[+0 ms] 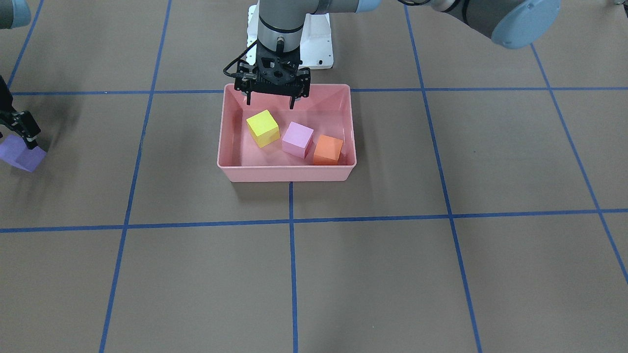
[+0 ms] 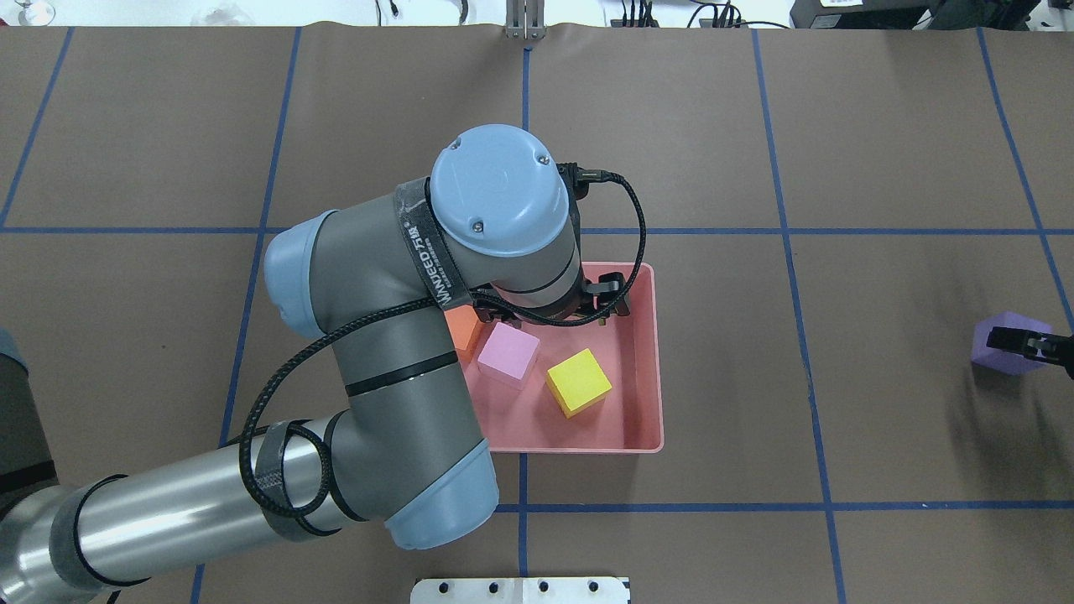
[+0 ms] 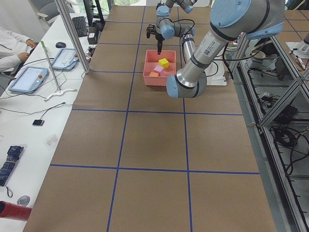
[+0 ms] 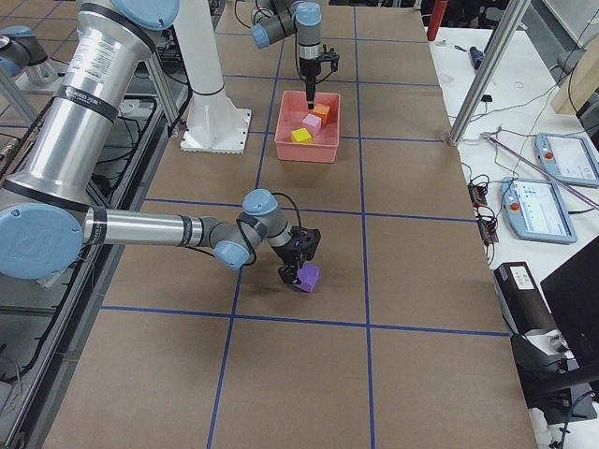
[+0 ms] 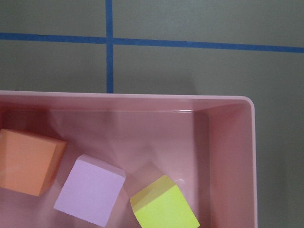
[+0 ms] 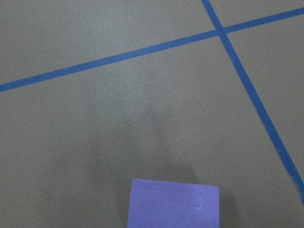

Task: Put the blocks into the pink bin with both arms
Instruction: 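Release the lilac cube in the bin while the right gripper grasps the purple-blue cube, then carry the purple-blue cube over the bin while the left arm withdraws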

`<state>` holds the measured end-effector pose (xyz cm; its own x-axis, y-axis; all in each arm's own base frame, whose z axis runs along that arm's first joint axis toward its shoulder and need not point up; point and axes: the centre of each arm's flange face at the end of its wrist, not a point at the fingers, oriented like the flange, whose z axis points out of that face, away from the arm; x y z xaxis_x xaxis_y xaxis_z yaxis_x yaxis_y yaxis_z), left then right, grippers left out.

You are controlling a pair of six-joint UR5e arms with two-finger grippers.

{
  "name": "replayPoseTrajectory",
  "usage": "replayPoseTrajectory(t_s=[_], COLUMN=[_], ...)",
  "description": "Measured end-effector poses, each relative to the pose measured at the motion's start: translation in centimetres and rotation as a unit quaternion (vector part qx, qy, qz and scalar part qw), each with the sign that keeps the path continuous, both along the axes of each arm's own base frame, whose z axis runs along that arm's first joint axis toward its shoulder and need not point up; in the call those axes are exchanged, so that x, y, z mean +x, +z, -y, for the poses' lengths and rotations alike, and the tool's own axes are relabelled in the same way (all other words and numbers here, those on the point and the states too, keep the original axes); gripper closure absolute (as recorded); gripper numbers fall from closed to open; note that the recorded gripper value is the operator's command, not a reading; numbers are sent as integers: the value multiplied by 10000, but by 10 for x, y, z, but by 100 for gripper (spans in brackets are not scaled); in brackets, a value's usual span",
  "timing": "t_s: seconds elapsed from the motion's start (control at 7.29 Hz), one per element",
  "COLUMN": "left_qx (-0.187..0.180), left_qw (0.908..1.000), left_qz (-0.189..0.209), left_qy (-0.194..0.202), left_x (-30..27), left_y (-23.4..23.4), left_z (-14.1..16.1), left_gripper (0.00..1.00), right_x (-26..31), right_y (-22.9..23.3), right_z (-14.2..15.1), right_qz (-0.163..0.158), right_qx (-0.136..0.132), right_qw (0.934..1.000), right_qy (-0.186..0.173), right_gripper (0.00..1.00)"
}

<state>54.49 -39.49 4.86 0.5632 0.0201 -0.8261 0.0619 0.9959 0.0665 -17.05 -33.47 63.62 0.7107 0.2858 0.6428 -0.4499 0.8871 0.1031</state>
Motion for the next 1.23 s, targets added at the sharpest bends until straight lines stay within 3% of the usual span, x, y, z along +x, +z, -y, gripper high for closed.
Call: replayPoseTrajectory(t_s=[0.27, 0.55, 0.69, 0.82, 1.23], left_qx=[5, 65, 193, 363, 1040], left_qw=[10000, 10000, 9998, 9993, 9940], left_qz=[1, 18, 49, 89, 246], left_qy=[-5, 6, 26, 56, 245], left_x=[0, -1, -3, -6, -52], left_y=[0, 1, 2, 2, 32], left_z=[1, 3, 5, 10, 33], left_gripper=[0, 0, 0, 0, 0], right_x=[-4, -8, -10, -12, -25], right_y=[7, 15, 16, 15, -7], right_z=[-3, -5, -5, -5, 6], right_qz=[-103, -228, -286, -306, -143], right_qx=[-9, 18, 72, 113, 323], right_qw=[9999, 9997, 9996, 9995, 9993], right_qy=[-44, -58, -45, -51, -108], right_gripper=[3, 71, 93, 100, 100])
